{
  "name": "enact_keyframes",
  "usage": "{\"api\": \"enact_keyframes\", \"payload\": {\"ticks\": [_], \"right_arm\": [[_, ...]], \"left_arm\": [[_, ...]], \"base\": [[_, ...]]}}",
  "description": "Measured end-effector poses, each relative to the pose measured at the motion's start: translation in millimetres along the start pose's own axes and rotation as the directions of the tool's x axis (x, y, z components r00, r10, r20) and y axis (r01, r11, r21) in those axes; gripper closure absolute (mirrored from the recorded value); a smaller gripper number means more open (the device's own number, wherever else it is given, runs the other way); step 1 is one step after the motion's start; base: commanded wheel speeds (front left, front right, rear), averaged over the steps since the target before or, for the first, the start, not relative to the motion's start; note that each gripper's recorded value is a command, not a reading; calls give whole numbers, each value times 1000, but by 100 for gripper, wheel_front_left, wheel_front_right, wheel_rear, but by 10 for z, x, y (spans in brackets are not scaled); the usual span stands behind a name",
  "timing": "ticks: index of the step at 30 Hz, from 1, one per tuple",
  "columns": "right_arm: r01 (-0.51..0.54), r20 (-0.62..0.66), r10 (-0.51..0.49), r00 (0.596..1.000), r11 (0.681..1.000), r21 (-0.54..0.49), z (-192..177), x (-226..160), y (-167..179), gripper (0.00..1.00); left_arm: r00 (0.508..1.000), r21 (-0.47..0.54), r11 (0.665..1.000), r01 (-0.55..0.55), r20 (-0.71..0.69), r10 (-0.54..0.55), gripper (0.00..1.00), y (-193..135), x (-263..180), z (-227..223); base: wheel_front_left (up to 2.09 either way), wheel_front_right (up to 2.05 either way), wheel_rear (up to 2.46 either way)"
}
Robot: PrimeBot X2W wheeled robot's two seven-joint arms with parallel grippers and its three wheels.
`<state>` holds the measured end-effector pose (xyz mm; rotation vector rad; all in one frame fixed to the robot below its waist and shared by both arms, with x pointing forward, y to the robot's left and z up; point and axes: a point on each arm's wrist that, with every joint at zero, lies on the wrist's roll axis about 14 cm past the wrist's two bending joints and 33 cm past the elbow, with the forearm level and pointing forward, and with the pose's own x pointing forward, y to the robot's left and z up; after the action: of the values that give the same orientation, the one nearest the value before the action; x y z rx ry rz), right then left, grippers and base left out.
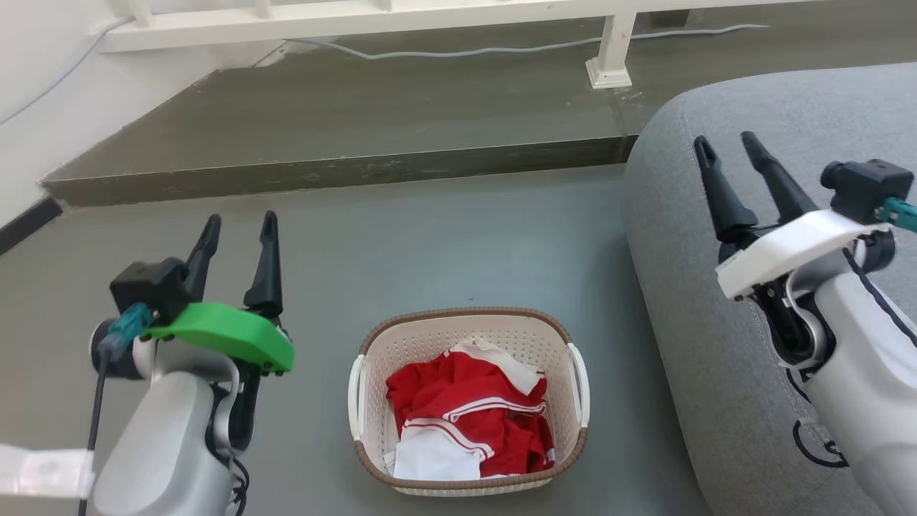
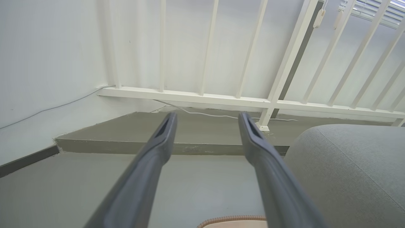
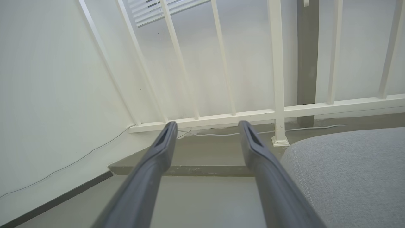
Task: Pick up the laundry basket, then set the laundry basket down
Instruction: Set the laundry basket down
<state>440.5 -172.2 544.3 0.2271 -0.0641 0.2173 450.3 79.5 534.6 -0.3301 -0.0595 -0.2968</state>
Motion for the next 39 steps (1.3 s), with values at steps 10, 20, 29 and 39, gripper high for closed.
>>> {"api": "enact_keyframes", "payload": {"ticks": [10, 20, 29, 39], "right_arm": [[46, 19, -45, 999, 999, -13, -70, -257, -39, 0], [74, 42, -73, 996, 997, -30, -60, -396, -59, 0], [84, 14, -83, 996, 995, -45, -188, -523, -57, 0], [87, 12, -87, 996, 996, -35, -233, -558, -37, 0]], "left_arm": [[999, 2, 999, -48, 25, 48, 0, 27, -245, -17], [996, 3, 998, -69, 54, 69, 0, 53, -355, 41], [997, 9, 998, -68, 48, 68, 0, 48, -444, 2], [997, 7, 997, -71, 45, 71, 0, 72, -488, -25]], "base": [[0, 0, 0], [0, 0, 0], [0, 0, 0], [0, 0, 0]]}}
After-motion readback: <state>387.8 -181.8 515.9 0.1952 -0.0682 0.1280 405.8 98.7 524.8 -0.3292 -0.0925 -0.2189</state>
